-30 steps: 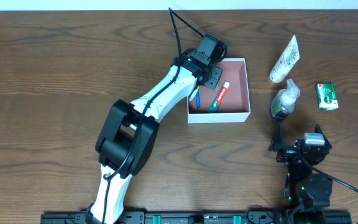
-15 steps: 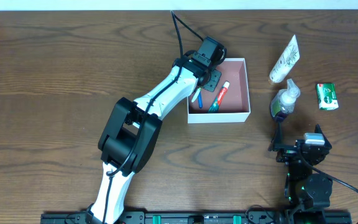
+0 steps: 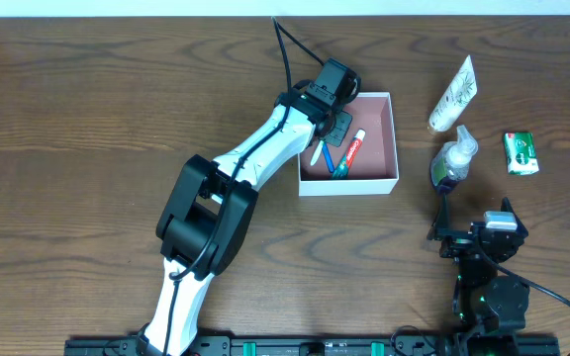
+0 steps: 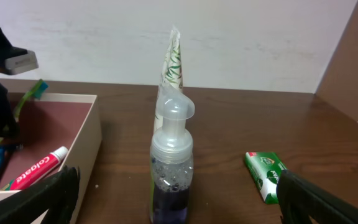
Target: Pack container
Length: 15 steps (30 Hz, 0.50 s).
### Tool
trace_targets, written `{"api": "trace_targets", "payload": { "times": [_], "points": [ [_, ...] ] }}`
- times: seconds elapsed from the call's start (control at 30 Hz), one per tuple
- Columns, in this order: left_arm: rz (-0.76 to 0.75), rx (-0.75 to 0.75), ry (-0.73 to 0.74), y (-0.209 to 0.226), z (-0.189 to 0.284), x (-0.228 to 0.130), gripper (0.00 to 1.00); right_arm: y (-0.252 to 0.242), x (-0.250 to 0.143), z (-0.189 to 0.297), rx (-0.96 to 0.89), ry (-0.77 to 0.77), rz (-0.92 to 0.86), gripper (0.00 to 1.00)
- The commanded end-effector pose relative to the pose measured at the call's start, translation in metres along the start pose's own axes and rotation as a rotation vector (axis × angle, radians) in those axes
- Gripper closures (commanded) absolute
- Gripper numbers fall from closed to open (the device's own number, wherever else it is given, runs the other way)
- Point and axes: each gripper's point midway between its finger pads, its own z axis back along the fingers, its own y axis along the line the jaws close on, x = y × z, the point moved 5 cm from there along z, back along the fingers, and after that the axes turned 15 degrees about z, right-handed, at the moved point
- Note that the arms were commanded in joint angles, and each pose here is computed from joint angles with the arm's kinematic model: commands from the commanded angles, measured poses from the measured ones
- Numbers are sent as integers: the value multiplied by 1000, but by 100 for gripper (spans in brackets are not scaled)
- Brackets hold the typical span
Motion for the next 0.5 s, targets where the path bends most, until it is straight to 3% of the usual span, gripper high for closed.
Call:
{"api": "trace_targets", "payload": {
  "times": [0.0,0.47],
  "points": [
    [2,7,-24,1,19,10,94,3,0,0,15,-5,12,1],
    [3,18,6,3,47,6,94,3,0,0,15,-5,12,1]
  ]
}}
